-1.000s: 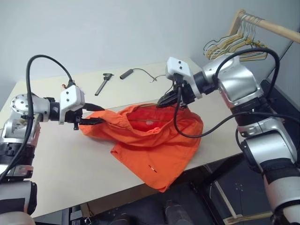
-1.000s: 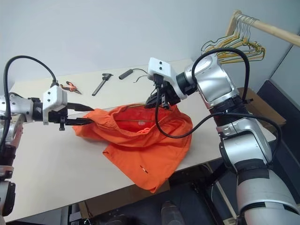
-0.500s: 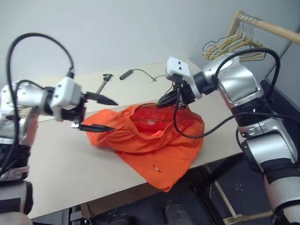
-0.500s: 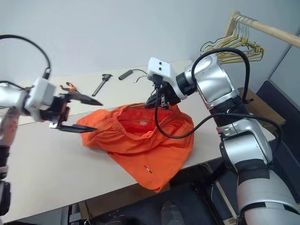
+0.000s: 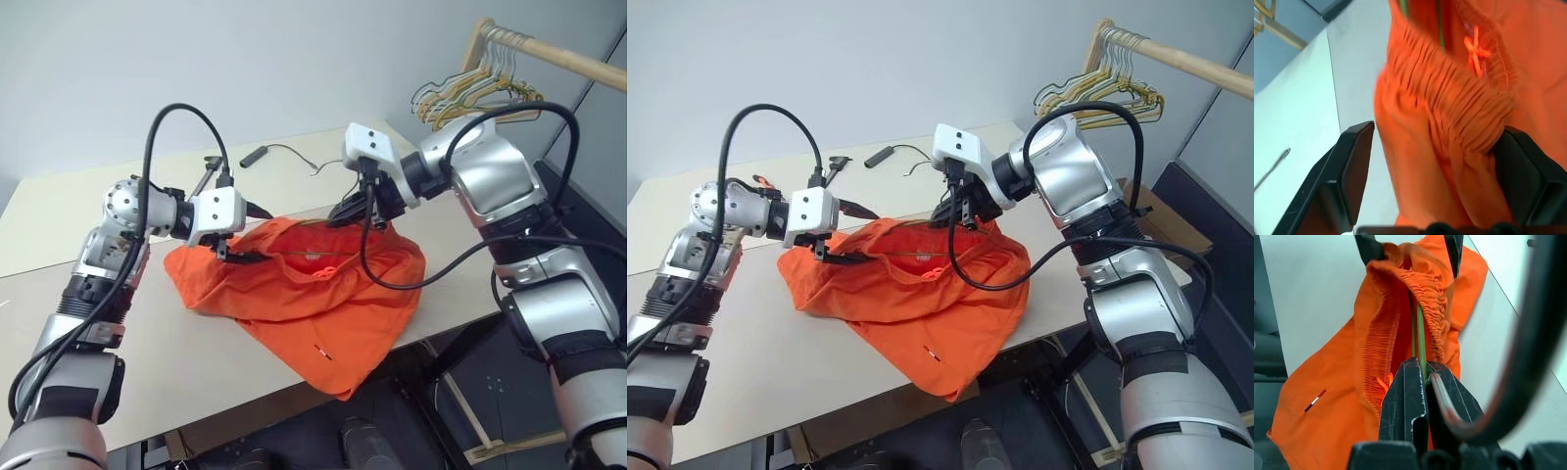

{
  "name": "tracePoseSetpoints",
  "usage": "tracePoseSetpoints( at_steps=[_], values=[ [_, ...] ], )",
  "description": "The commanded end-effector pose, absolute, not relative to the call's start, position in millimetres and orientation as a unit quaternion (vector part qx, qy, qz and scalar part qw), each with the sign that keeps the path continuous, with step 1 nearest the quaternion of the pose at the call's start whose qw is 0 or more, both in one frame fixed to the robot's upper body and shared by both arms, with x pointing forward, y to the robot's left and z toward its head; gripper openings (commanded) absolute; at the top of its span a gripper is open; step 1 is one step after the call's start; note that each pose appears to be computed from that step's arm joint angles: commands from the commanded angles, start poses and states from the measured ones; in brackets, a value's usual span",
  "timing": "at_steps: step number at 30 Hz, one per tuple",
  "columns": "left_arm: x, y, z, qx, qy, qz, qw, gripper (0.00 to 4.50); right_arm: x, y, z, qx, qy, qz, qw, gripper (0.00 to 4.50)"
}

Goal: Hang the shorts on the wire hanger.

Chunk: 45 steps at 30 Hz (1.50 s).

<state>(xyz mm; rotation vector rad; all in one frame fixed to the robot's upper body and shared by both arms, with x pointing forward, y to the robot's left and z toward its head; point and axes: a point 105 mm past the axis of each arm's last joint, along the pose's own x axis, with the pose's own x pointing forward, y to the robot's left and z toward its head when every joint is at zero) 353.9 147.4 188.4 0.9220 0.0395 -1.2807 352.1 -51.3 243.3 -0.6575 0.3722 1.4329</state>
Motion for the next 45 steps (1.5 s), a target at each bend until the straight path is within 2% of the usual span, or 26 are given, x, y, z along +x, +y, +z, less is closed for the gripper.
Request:
tracePoseSetpoints(
  at_steps=[1, 9, 13, 22, 30, 31, 32, 35, 38, 42, 43, 45],
  values=[
    [361.1, 141.9, 199.2, 0.422, -0.002, -0.567, 0.707, 3.83, 345.9, -46.7, 263.1, -0.309, 0.135, 0.650, 0.681, 0.00],
    [363.3, 123.6, 200.0, 0.389, -0.006, -0.595, 0.704, 3.83, 343.4, -42.8, 262.6, -0.309, 0.135, 0.658, 0.673, 0.00],
    [363.4, 127.3, 191.1, 0.391, 0.030, -0.604, 0.694, 2.95, 342.4, -41.1, 263.6, -0.309, 0.134, 0.661, 0.670, 0.00],
    [365.1, 129.0, 189.4, 0.376, 0.044, -0.614, 0.693, 0.07, 341.4, -39.2, 265.9, -0.307, 0.134, 0.664, 0.668, 0.00],
    [363.7, 129.9, 197.1, 0.344, 0.040, -0.623, 0.702, 0.03, 342.0, -41.8, 261.0, -0.329, 0.124, 0.659, 0.665, 0.00],
    [363.6, 130.5, 198.1, 0.341, 0.039, -0.622, 0.704, 0.00, 342.7, -42.4, 259.8, -0.333, 0.122, 0.656, 0.666, 0.61],
    [363.7, 131.2, 199.1, 0.339, 0.039, -0.622, 0.705, 0.00, 344.0, -43.2, 258.7, -0.335, 0.123, 0.652, 0.669, 0.80],
    [363.4, 134.8, 200.9, 0.333, 0.042, -0.619, 0.710, 0.00, 345.7, -48.2, 258.5, -0.333, 0.125, 0.640, 0.681, 1.94],
    [363.4, 139.8, 201.2, 0.329, 0.046, -0.613, 0.717, 0.00, 346.8, -58.5, 261.2, -0.330, 0.123, 0.625, 0.696, 2.81],
    [362.0, 146.0, 200.0, 0.319, 0.053, -0.607, 0.725, 0.00, 345.6, -77.3, 272.4, -0.323, 0.114, 0.603, 0.721, 4.19],
    [361.5, 147.5, 199.5, 0.318, 0.055, -0.606, 0.727, 0.00, 346.0, -83.6, 276.9, -0.321, 0.109, 0.593, 0.730, 4.49],
    [361.5, 150.3, 199.0, 0.317, 0.057, -0.601, 0.731, 0.00, 346.7, -96.9, 286.4, -0.315, 0.102, 0.574, 0.749, 4.49]
  ],
)
